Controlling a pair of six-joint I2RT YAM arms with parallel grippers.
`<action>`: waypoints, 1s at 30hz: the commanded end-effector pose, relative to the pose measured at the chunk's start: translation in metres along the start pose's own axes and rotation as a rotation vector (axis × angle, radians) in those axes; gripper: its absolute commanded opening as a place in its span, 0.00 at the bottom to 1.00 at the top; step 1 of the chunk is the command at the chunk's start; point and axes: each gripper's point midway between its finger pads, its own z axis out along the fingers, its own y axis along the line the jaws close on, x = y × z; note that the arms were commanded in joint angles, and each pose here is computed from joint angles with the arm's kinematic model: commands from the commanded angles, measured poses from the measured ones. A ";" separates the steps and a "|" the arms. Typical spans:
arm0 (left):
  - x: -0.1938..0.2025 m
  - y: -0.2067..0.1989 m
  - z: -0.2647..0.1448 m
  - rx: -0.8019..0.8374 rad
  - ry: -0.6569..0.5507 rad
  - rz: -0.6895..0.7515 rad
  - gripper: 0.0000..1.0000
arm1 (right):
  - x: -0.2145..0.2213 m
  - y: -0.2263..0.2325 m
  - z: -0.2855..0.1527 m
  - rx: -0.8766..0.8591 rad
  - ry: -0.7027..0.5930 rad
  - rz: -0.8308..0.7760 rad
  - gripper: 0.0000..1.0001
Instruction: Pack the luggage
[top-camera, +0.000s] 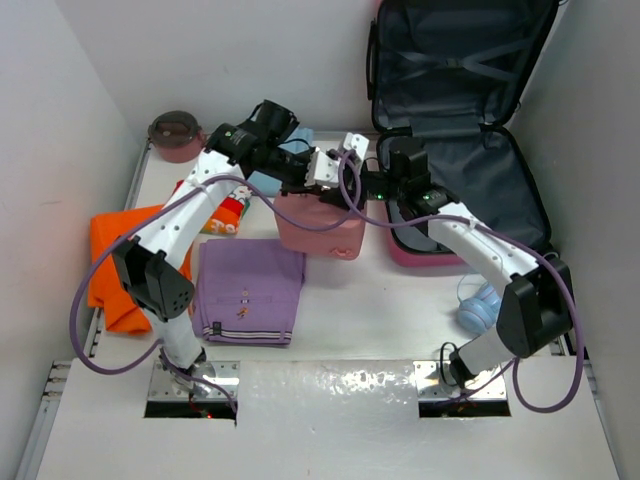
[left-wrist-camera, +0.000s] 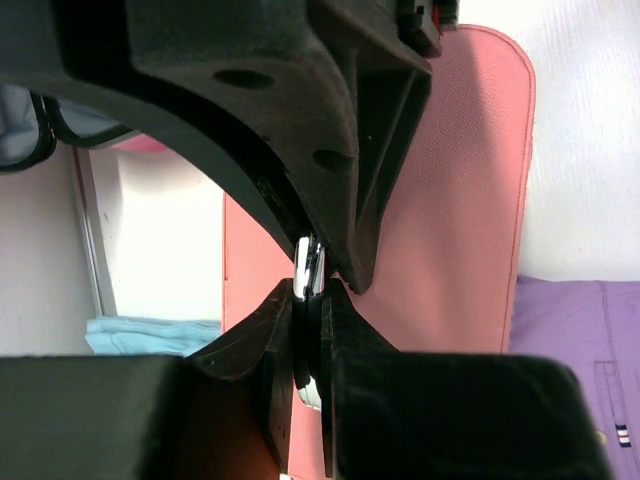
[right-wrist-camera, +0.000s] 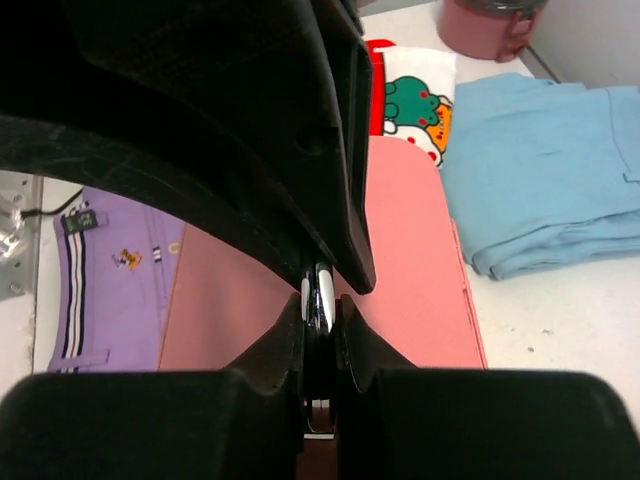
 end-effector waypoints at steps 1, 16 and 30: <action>-0.053 0.012 -0.026 -0.094 -0.136 0.091 0.00 | -0.019 -0.012 -0.008 0.100 -0.073 0.026 0.00; -0.061 0.088 -0.105 -0.592 -0.234 -0.451 1.00 | -0.068 -0.062 -0.031 0.434 -0.289 0.162 0.00; 0.067 0.075 -0.177 -1.013 0.037 -0.816 1.00 | -0.117 -0.196 -0.183 1.042 -0.580 0.298 0.00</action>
